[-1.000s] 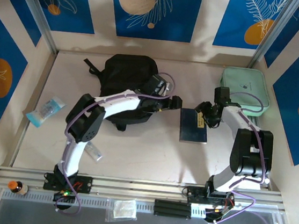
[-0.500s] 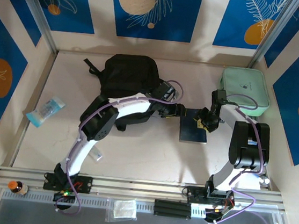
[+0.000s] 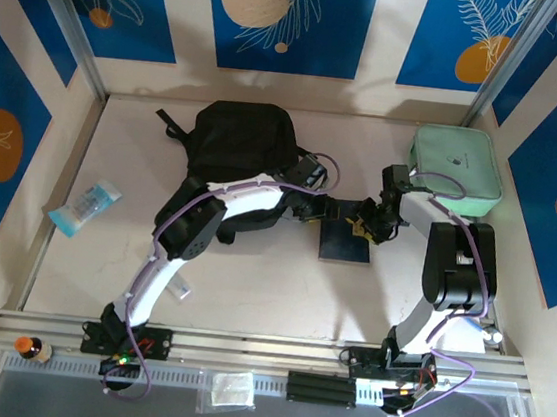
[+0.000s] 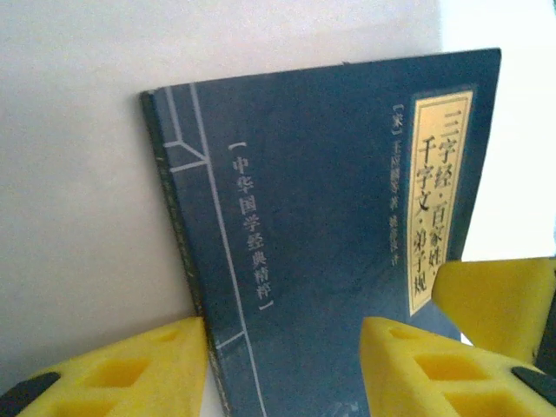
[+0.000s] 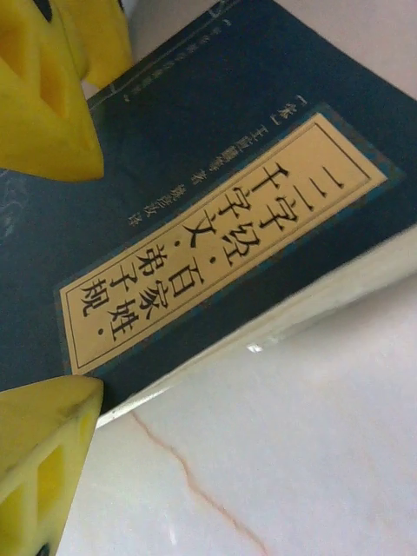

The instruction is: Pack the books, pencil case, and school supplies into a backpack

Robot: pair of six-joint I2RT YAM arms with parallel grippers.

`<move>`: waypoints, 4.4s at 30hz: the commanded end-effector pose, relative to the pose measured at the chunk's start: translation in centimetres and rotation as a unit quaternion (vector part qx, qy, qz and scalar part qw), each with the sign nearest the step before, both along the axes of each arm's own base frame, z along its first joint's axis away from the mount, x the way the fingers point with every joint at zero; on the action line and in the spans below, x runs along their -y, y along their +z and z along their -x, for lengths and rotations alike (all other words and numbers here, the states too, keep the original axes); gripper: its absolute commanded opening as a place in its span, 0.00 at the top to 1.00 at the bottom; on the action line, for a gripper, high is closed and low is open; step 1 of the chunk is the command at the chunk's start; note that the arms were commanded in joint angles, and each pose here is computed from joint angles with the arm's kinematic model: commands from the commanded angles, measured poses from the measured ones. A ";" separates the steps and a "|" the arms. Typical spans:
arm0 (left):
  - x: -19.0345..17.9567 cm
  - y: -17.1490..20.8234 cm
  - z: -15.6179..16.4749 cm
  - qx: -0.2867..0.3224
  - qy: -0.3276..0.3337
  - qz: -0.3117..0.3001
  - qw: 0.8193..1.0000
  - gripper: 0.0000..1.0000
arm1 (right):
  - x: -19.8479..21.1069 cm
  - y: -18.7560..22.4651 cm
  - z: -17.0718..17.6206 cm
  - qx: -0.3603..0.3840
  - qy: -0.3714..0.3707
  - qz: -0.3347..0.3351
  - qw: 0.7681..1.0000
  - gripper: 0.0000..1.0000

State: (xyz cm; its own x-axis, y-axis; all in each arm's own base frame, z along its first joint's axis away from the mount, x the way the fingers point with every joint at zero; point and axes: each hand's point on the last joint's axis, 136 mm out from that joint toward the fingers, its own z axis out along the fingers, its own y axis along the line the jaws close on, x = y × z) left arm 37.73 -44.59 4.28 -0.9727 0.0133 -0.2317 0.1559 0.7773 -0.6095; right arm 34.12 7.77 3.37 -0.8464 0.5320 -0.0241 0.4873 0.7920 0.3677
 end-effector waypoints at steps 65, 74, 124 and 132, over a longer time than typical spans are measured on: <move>-4.5 -0.6 2.1 0.003 0.030 -0.098 0.995 0.54 | -1.8 -1.2 -0.1 -0.051 -0.013 -0.050 0.997 0.56; -3.6 -2.0 2.5 -0.024 0.028 -0.083 0.996 0.56 | -2.3 -0.2 -0.4 -0.035 0.004 -0.060 0.998 0.54; 1.8 6.9 4.2 -0.018 -0.057 0.144 0.988 0.76 | -3.2 -1.1 0.3 -0.057 0.083 -0.053 0.994 0.78; 2.2 6.4 3.9 -0.030 -0.055 0.148 0.987 0.73 | -3.4 -1.2 0.3 -0.056 0.082 -0.053 0.994 0.79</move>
State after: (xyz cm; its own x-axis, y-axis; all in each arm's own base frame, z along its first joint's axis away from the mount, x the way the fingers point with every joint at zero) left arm 34.53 -45.44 9.89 -0.9822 0.0202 -0.1867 0.1618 0.5951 -0.7872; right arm 34.47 9.89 2.65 -0.9177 0.3911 0.0698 0.3883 0.8459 0.3656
